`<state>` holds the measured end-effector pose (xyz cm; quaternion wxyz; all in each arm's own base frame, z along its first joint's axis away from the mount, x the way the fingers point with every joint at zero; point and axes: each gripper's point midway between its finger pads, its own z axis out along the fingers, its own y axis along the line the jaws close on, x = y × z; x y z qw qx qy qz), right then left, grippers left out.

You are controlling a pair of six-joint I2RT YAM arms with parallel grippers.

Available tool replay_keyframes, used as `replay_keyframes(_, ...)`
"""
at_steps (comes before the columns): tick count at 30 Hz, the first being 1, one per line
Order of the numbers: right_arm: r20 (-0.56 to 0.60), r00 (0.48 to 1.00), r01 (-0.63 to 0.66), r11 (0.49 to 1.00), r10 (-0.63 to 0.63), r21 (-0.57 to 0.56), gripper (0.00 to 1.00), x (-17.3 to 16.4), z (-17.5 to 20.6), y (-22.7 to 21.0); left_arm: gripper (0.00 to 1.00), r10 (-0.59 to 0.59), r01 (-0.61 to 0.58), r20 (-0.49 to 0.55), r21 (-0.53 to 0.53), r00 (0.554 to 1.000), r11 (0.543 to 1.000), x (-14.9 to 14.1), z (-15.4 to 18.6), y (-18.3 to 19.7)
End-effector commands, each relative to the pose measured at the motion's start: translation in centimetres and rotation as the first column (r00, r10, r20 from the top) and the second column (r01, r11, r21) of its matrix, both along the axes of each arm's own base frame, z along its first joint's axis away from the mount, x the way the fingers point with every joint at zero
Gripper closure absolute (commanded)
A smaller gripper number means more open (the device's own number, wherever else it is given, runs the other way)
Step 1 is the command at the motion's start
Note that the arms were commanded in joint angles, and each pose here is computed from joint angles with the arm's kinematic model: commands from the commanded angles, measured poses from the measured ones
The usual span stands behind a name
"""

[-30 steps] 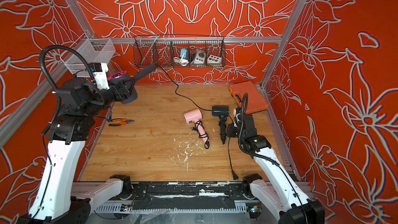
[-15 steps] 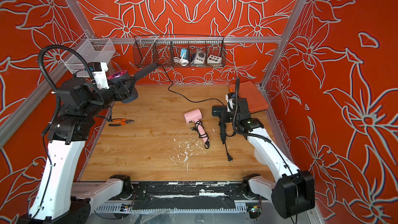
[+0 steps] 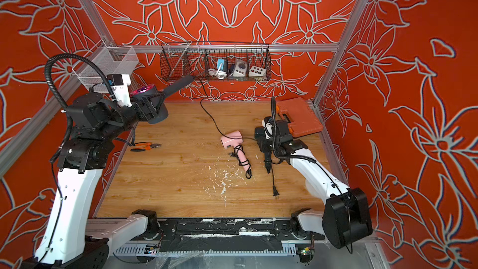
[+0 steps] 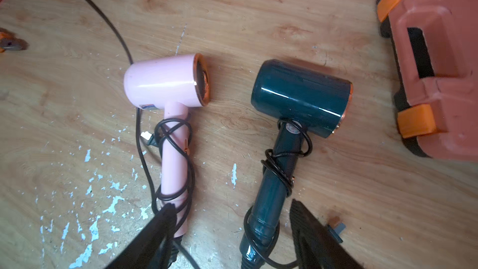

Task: Wrap the cord around the hair dryer
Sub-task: Wrap the power cord around the hair dryer.

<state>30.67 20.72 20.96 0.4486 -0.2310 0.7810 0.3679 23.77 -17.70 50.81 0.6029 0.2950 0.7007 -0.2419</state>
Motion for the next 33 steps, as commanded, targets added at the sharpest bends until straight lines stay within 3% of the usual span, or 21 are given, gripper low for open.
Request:
replay_keyframes(1,0.156,0.988,-0.029,0.998,0.019,0.06,0.18,-0.9,2.4,2.6,1.0,0.03,-0.021,0.097,-0.083,0.995,0.996,0.1,3.6,0.5)
replay_keyframes(7,0.277,0.957,0.052,0.989,-0.088,0.137,0.15,0.1,3.7,4.6,1.0,0.026,-0.019,0.063,-0.118,0.998,0.993,0.3,3.4,0.2)
replay_keyframes(14,0.364,0.905,0.145,0.964,-0.22,0.222,0.15,3.9,4.4,5.8,1.0,-0.024,0.029,0.034,-0.166,0.999,0.986,-0.3,3.5,-0.5)
replay_keyframes(21,0.469,0.829,0.271,0.952,-0.306,0.142,0.15,6.1,5.4,4.5,1.0,-0.048,0.05,0.012,-0.173,0.999,0.984,-1.0,3.3,-0.6)
replay_keyframes(26,0.52,0.833,0.142,0.982,-0.188,0.127,0.15,5.8,6.8,6.9,1.0,-0.081,0.08,0.001,-0.195,0.997,0.978,-1.3,3.2,-1.0)
replay_keyframes(33,0.523,0.837,0.077,0.981,-0.16,0.178,0.16,6.5,7.9,8.6,1.0,-0.118,0.112,-0.014,-0.221,0.993,0.969,-1.5,3.3,-1.5)
